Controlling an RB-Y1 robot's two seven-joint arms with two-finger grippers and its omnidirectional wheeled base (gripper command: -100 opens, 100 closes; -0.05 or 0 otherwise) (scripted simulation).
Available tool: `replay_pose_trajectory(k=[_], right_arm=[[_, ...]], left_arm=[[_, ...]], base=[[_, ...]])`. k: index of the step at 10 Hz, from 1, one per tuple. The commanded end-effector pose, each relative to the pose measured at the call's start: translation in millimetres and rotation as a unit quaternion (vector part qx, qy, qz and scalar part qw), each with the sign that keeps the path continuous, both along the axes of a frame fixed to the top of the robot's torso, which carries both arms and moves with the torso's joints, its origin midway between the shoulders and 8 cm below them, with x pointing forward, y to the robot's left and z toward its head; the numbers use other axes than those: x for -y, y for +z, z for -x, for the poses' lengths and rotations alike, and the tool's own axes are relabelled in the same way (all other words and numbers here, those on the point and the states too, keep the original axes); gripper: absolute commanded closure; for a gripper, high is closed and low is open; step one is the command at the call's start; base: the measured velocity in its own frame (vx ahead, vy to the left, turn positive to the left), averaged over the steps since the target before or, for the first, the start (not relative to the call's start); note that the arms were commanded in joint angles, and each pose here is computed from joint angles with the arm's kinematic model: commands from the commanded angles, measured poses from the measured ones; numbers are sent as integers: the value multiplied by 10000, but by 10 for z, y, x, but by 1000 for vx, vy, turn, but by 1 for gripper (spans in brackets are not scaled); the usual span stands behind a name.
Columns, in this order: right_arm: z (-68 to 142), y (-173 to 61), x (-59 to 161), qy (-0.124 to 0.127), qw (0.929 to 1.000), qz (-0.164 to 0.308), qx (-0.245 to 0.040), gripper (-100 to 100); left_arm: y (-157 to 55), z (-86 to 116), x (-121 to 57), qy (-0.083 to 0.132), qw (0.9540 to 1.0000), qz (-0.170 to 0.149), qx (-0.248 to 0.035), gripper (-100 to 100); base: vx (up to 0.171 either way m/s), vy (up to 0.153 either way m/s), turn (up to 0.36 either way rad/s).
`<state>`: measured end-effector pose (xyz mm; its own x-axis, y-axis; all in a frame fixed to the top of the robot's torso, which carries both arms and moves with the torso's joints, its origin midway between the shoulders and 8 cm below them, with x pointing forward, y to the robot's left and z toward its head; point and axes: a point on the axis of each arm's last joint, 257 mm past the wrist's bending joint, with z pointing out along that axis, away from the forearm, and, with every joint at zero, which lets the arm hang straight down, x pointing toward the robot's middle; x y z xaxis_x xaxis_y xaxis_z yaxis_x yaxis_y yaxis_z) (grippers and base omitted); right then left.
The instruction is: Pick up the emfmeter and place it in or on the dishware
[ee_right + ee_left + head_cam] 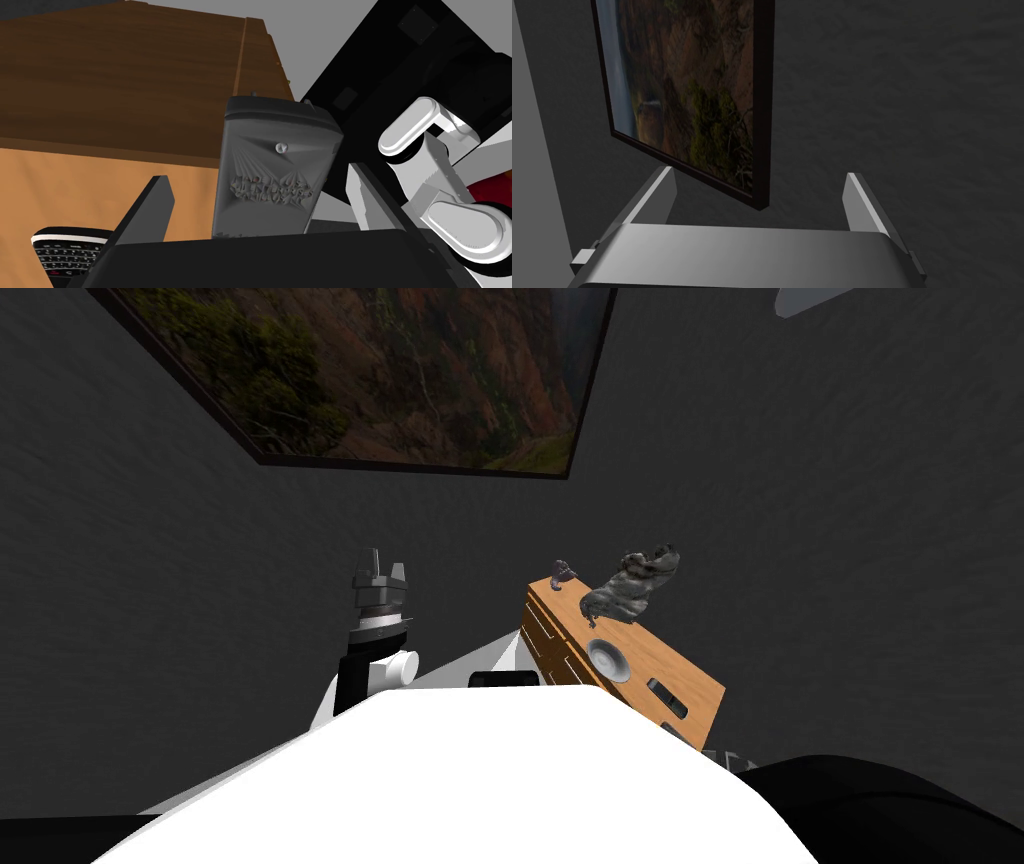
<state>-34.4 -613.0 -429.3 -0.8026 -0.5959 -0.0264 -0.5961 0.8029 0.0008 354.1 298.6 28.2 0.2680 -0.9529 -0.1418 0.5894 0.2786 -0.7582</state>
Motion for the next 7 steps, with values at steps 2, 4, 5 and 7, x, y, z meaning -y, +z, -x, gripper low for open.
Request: replay_pose_trajectory(k=[2,4,5,7], right_arm=[[110,-141,-75,-81,10000,-11,8,-100],[197,-254,-145,-142,9999,-23,10,-100],[167,-219,-139,-121,9999,-27,7,-100],[179,-227,-152,-124,9999,-35,1,100]], left_arm=[[0,0,0,0,10000,0,0,0],[0,0,0,0,10000,0,0,0],[0,0,0,0,10000,0,0,0],[0,0,0,0,10000,0,0,0]], base=[[7,-20,69],[6,-39,69],[-2,-17,15],[0,0,-5]])
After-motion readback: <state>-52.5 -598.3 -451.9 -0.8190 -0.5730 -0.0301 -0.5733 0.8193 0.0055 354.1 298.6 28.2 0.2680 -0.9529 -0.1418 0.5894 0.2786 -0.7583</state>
